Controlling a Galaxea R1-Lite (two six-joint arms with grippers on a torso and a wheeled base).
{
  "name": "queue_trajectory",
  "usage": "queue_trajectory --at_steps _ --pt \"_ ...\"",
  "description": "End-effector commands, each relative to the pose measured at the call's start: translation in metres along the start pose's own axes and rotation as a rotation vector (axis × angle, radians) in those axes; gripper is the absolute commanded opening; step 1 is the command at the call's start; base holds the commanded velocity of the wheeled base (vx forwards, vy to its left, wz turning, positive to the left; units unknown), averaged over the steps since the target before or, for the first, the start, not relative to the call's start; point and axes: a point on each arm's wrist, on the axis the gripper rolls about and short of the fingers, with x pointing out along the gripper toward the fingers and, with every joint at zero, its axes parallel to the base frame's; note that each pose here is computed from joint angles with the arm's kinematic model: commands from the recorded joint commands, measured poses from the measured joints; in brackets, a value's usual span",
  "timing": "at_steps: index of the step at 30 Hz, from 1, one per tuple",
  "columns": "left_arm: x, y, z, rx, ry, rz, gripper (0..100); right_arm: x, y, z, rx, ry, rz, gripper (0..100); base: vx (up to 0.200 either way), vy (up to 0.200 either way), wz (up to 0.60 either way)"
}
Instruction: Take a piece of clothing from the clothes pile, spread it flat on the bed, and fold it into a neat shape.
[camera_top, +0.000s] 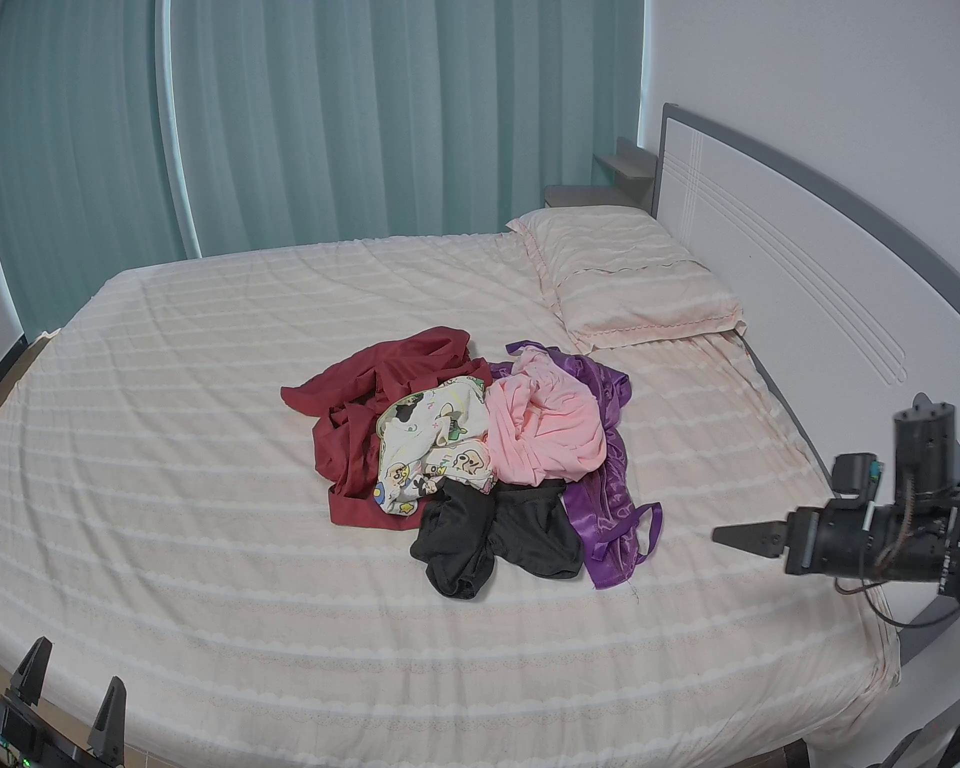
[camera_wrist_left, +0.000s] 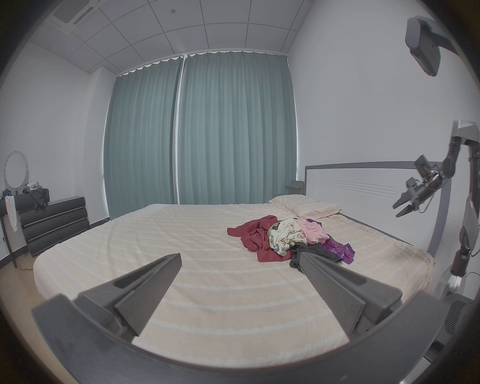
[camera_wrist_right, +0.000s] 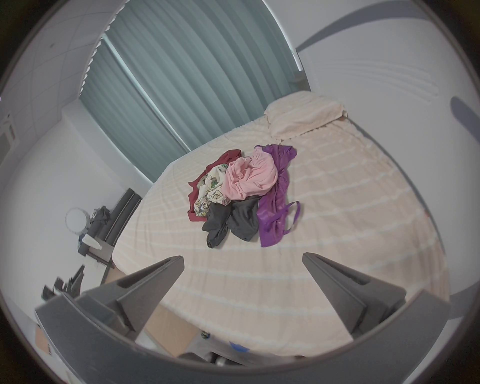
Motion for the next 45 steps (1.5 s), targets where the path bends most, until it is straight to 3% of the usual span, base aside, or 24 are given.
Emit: queue_trajectory --at_steps 1,8,15,29,41,45 --pt "0.000 0.000 -0.005 -0.001 0.000 0.000 100 0.099 0.024 -0.002 0.081 0.083 0.000 100 0.000 0.000 0.00" --pt "0.000 0.000 -0.005 -0.001 0.000 0.000 100 0.171 0.029 -0.008 0.166 0.015 -0.113 100 0.000 0.000 0.00" --pt "0.000 0.000 -0.005 0.001 0.000 0.000 100 0.215 0.022 -0.019 0.233 0.024 -0.136 100 0.000 0.000 0.00" --pt "0.000 0.000 -0.005 0.001 0.000 0.000 100 0.278 0.017 -0.044 0.215 0.061 -0.157 100 0.000 0.000 0.00" --pt "0.000 0.000 -0.005 0.001 0.000 0.000 100 0.317 0.014 -0.051 0.158 0.007 -0.214 100 0.000 0.000 0.00" --pt "0.000 0.000 -0.005 -0.001 0.000 0.000 100 0.320 0.027 -0.053 0.131 0.000 -0.191 100 0.000 0.000 0.00"
